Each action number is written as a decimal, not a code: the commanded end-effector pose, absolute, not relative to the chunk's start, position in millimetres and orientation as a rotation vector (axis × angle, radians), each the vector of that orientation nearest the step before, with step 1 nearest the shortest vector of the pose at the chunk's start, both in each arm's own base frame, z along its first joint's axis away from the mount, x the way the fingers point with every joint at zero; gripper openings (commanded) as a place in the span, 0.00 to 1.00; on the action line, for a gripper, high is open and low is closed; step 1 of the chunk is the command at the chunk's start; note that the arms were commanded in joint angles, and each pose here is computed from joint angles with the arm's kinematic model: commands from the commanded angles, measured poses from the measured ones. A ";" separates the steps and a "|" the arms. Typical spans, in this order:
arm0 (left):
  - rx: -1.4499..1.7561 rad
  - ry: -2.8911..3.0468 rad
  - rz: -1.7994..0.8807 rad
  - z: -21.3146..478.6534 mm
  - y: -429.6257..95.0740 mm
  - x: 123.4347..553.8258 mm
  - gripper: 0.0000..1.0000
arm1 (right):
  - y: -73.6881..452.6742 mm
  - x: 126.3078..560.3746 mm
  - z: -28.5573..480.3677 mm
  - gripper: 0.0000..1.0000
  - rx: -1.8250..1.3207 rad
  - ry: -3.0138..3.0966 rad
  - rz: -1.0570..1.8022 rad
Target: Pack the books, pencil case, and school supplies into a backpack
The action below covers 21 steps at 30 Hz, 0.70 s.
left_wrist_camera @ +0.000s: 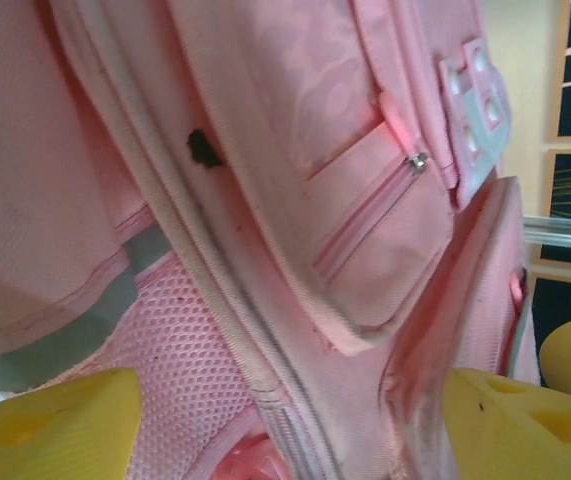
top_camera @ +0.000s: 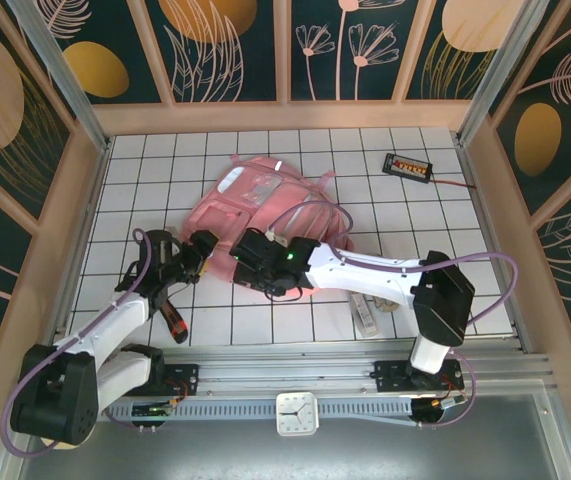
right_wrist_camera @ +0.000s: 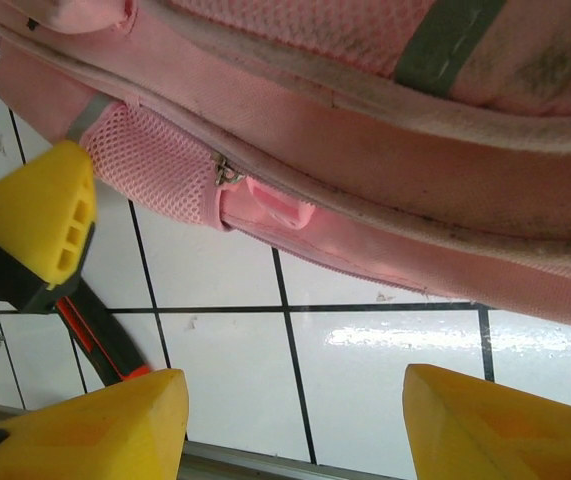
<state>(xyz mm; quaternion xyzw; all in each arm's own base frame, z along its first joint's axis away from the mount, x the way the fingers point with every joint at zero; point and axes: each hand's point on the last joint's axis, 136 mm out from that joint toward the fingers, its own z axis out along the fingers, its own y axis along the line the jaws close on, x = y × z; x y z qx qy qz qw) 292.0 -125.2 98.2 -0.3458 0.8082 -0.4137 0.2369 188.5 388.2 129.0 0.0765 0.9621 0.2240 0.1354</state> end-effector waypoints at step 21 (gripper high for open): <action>-0.922 2.200 -1.199 96.7 -140.7 338.7 0.75 | 356.1 206.9 74.8 0.51 0.367 2.812 0.620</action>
